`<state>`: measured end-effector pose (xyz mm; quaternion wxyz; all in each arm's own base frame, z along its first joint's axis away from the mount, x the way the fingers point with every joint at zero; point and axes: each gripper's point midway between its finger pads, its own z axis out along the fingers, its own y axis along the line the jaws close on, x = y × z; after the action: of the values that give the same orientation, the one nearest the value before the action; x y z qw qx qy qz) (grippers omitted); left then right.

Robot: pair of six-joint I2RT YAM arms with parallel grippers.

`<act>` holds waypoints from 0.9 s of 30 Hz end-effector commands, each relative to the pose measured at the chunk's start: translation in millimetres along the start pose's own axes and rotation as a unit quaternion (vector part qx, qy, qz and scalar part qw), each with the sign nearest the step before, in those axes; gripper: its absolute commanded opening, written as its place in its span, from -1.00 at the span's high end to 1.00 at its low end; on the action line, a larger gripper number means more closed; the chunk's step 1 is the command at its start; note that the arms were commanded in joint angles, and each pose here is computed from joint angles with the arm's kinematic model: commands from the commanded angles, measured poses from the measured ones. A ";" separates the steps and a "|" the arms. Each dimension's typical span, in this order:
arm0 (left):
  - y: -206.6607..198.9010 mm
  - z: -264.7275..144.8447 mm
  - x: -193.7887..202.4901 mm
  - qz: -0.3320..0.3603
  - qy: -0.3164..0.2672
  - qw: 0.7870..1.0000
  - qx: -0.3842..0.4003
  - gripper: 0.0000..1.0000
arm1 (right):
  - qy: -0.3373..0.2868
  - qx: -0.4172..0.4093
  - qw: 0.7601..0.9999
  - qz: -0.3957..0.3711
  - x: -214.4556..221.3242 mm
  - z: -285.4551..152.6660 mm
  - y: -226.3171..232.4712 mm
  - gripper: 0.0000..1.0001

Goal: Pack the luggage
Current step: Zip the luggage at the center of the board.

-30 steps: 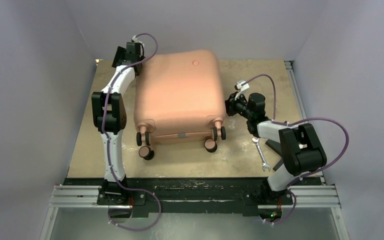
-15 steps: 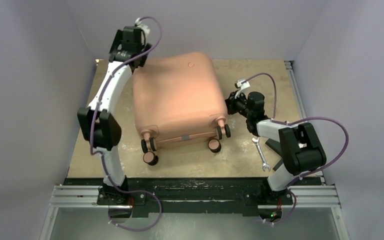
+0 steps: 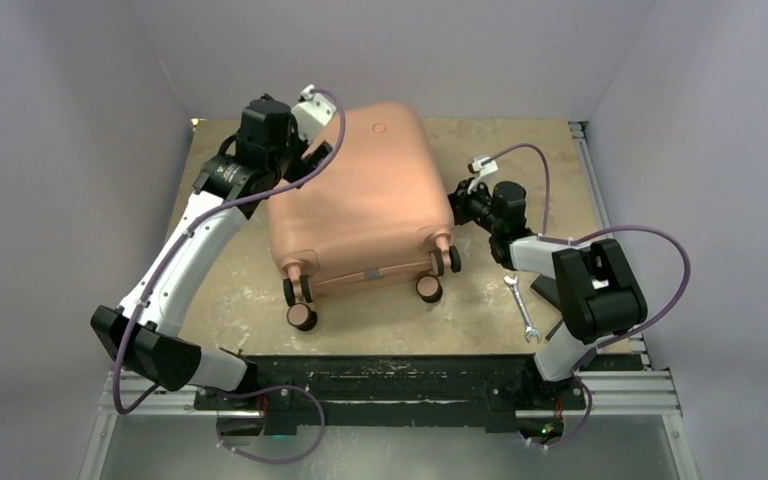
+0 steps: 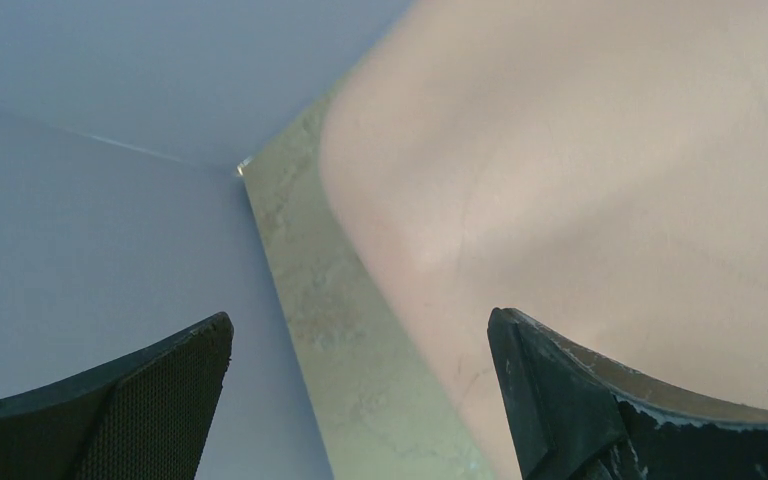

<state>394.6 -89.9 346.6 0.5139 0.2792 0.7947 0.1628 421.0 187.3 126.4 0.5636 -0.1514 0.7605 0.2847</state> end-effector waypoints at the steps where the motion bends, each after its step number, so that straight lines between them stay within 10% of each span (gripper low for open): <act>1: -6.5 -4.4 12.9 0.032 0.001 0.999 0.023 -0.99 | -0.056 -0.136 0.989 -0.036 -30.0 3.1 88.1 1.00; 11: -68.8 -12.1 -65.5 0.048 -0.096 0.971 0.212 -0.99 | -0.011 -0.234 0.972 -0.008 11.6 -1.5 175.3 1.00; 23: -236.5 -51.8 -84.9 0.173 -0.106 0.879 0.432 -0.99 | -0.031 -0.197 0.980 -0.017 -13.1 10.5 142.8 1.00; 27: -244.2 -21.4 -79.6 0.168 -0.078 0.908 0.375 -0.98 | -0.035 -0.182 0.982 -0.027 -13.6 20.5 132.1 1.00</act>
<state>315.5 -334.4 285.4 0.3822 0.6119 0.6809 -0.1260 339.0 300.4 129.9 0.4957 -0.2532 0.7184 0.4171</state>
